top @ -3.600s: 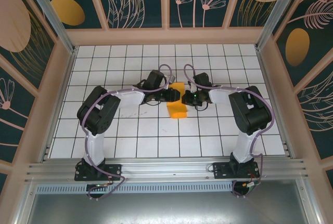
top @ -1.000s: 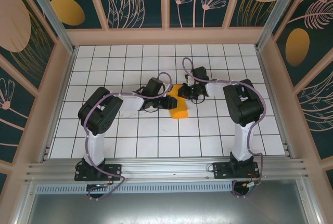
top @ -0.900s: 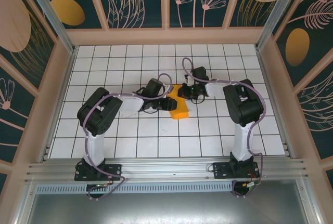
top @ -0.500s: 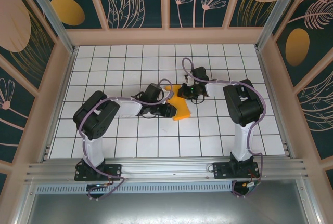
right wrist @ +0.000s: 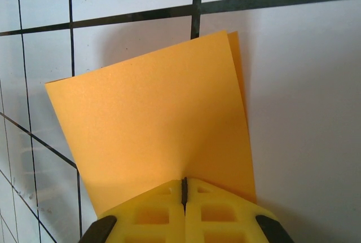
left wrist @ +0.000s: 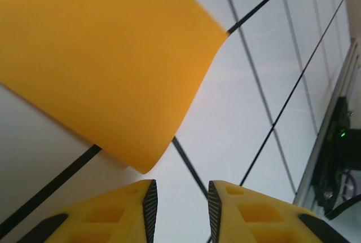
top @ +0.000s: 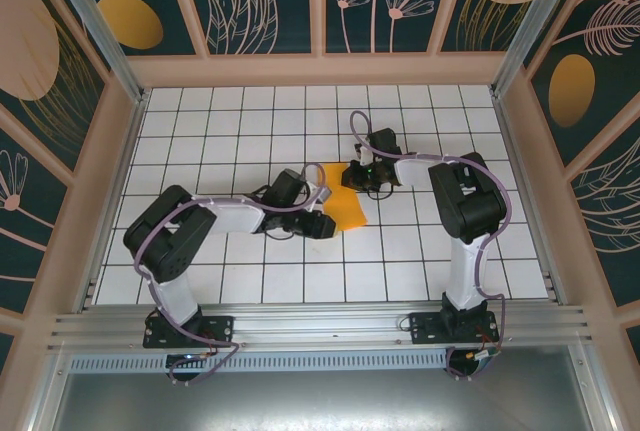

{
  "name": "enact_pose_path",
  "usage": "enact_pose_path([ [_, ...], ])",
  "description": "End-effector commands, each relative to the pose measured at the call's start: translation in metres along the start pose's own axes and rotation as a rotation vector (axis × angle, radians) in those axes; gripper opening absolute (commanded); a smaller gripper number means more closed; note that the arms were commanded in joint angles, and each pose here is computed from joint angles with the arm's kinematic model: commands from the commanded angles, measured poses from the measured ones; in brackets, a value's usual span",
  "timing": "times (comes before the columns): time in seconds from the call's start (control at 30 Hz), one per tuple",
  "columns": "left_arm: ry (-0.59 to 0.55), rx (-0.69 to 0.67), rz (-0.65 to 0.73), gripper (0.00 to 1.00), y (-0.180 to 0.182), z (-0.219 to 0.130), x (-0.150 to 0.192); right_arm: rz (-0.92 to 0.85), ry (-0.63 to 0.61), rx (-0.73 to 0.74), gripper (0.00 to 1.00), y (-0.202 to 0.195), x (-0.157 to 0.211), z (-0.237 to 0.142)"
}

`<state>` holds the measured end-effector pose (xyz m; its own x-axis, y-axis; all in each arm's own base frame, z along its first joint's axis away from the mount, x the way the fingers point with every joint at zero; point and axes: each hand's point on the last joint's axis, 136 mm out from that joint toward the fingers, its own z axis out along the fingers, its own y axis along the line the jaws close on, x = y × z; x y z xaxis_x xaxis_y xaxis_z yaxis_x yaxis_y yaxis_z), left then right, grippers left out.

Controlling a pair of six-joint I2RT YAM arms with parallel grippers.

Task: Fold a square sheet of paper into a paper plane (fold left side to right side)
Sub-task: First fold the square sheet of paper in half at the center of the table.

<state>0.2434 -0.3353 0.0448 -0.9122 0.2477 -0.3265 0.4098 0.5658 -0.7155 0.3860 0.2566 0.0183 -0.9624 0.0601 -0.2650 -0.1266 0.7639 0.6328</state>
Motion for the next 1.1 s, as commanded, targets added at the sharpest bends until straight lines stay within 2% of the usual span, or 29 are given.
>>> enact_pose_path([
  [0.0,-0.134,0.003,-0.008,0.33,-0.010,-0.033,-0.038,0.074,0.091,0.135,0.03,-0.040,0.031,0.011],
  [0.13,-0.163,0.005,0.020,0.33,-0.013,-0.036,-0.057,0.072,0.092,0.136,0.03,-0.040,0.031,0.011],
  [0.3,-0.125,-0.037,0.008,0.32,0.009,-0.013,-0.059,0.070,0.093,0.133,0.03,-0.038,0.031,0.012],
  [0.43,-0.108,-0.032,0.033,0.31,0.007,0.004,-0.063,0.069,0.096,0.132,0.03,-0.037,0.031,0.013],
  [0.67,-0.054,-0.101,0.042,0.30,0.022,0.029,-0.052,0.068,0.100,0.132,0.03,-0.036,0.032,0.012],
  [1.07,0.049,-0.140,0.054,0.27,0.033,0.041,-0.018,0.066,0.102,0.137,0.03,-0.036,0.032,0.013],
])
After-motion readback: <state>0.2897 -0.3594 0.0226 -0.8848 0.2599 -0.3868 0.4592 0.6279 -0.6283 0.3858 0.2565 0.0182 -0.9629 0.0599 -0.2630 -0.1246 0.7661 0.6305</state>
